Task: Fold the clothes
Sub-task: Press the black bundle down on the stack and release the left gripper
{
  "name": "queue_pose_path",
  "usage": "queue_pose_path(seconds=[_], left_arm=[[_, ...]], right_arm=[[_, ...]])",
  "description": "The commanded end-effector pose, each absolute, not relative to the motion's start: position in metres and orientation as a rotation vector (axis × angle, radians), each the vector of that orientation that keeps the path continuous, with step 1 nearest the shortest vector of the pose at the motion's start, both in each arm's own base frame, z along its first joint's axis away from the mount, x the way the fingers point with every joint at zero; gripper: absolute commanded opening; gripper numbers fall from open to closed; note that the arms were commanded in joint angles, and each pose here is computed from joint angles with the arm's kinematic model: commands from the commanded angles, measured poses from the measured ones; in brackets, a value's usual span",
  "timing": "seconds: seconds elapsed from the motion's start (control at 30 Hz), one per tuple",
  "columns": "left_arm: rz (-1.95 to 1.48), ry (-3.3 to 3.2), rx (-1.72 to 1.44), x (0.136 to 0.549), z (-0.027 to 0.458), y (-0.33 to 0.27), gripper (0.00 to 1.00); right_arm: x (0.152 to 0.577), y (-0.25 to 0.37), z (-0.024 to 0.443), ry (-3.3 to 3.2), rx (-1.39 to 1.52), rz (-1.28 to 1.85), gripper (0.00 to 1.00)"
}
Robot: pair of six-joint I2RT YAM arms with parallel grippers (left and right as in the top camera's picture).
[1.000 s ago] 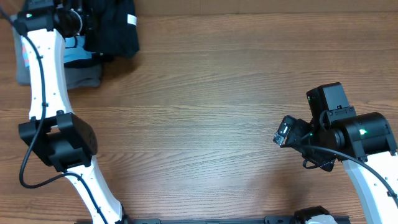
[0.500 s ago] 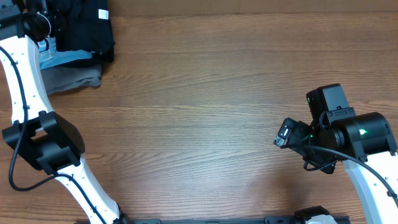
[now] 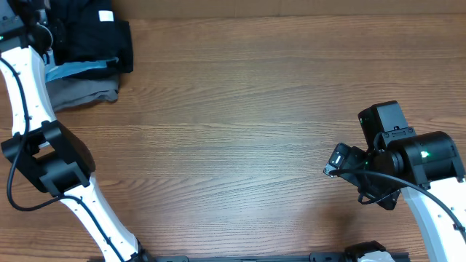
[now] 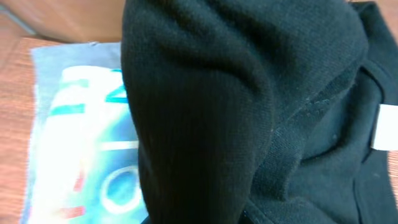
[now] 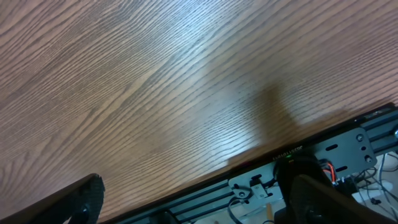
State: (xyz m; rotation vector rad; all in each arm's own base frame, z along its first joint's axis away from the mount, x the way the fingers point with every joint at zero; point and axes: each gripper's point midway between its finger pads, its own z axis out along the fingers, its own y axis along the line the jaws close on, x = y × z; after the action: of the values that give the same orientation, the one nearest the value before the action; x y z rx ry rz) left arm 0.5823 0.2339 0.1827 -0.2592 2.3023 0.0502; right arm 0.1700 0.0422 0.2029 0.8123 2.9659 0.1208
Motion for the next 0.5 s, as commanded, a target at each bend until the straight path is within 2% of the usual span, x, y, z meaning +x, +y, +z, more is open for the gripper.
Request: queue_pose_path(seconds=[0.0,0.33,0.37,0.43,0.47], left_arm=[[0.165,2.250,-0.374,0.571,0.202,0.276,0.04],[0.182,2.252,-0.414,0.562,0.197,0.294,0.04],[0.181,2.255,-0.414,0.563,0.195,0.294,0.06],[0.175,2.270,-0.418,0.564,0.185,0.295,0.19],[0.173,2.277,-0.420,0.564,0.181,0.295,0.22]], right_arm=[[0.175,0.040,0.212,2.917,0.827,0.132,1.00],[0.177,0.040,0.208,2.934,0.832,0.106,1.00],[0.177,0.040,0.208,2.935,0.832,0.106,1.00],[0.177,0.040,0.208,2.936,0.833,0.105,1.00],[0.177,0.040,0.208,2.936,0.833,0.105,1.00]])
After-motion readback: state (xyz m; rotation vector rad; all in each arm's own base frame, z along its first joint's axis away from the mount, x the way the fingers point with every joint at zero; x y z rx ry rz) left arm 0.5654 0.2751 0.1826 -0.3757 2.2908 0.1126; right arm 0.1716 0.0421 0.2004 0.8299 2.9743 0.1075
